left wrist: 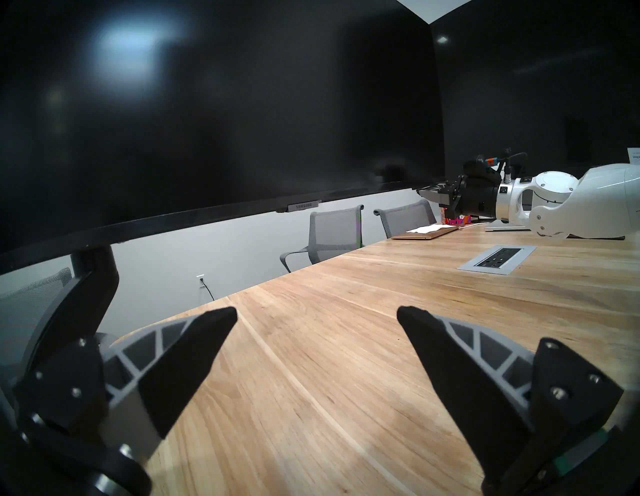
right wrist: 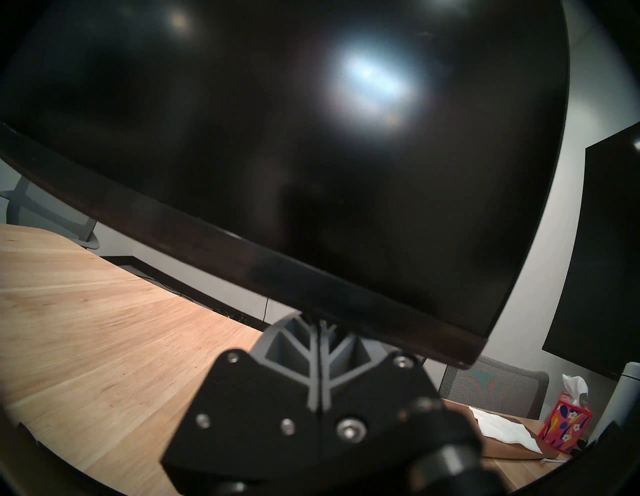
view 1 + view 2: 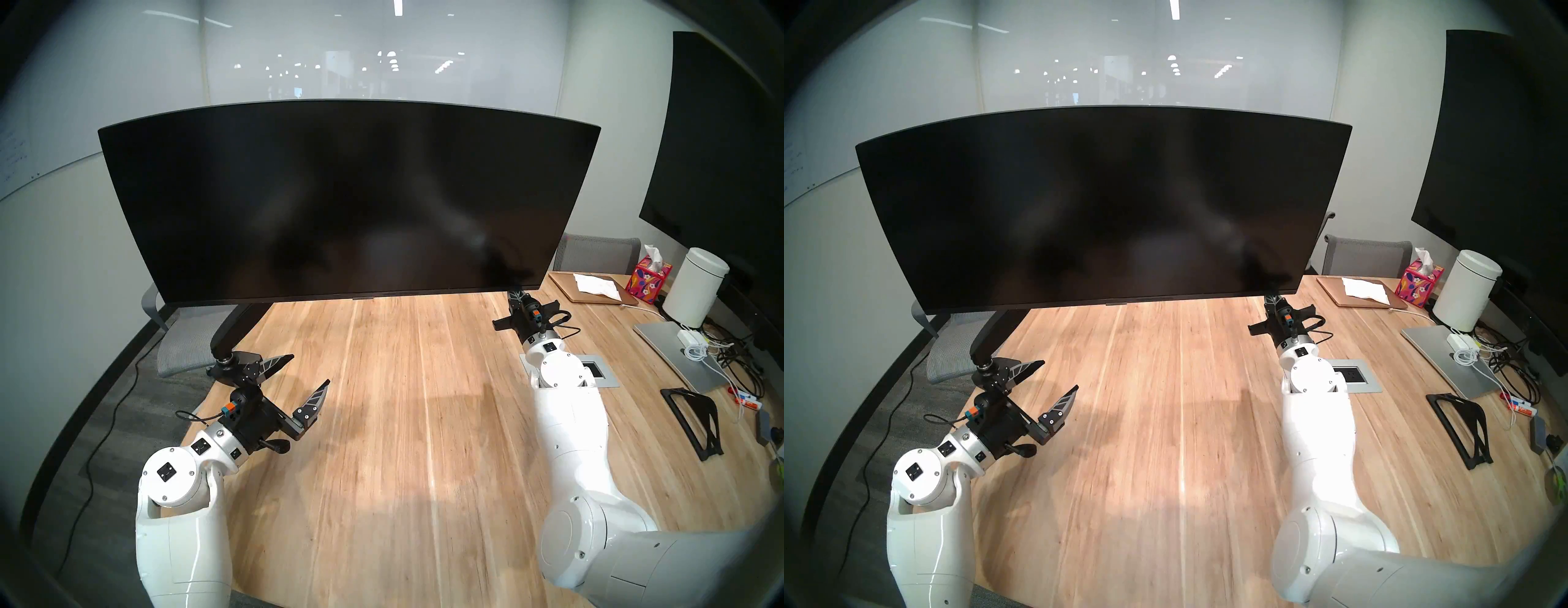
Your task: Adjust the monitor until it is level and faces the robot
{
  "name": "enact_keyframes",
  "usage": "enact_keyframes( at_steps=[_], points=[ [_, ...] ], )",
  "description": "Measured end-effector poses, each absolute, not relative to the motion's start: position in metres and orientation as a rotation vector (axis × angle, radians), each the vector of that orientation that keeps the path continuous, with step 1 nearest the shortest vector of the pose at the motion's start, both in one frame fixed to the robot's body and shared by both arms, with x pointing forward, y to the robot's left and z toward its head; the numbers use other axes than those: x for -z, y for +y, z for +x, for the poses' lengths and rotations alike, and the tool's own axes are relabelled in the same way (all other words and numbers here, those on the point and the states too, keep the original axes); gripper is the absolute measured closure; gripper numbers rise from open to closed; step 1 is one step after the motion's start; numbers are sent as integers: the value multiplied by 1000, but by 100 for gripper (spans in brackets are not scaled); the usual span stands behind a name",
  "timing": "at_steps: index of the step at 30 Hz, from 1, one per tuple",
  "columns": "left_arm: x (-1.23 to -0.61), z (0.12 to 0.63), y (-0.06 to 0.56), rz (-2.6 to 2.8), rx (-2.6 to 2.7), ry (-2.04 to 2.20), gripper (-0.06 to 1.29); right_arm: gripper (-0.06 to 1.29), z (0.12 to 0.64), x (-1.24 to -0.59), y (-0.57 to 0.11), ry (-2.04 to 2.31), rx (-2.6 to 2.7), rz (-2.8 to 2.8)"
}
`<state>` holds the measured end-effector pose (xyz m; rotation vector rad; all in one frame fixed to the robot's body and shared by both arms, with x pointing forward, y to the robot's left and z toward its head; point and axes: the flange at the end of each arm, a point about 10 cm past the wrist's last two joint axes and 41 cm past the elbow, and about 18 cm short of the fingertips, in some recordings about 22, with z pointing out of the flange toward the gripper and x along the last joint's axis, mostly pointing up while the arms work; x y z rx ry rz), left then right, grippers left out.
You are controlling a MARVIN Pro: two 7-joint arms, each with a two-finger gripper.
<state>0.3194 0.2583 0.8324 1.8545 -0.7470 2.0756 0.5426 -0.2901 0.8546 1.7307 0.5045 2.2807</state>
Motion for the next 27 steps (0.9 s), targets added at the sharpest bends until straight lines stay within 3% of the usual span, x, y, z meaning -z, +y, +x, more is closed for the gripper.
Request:
enact_keyframes(
  at_steps=[27],
  points=[
    [-832,319,258,1854,-2076,-747,-4,125,543,-853,-290,498,-2280,1736]
  ],
)
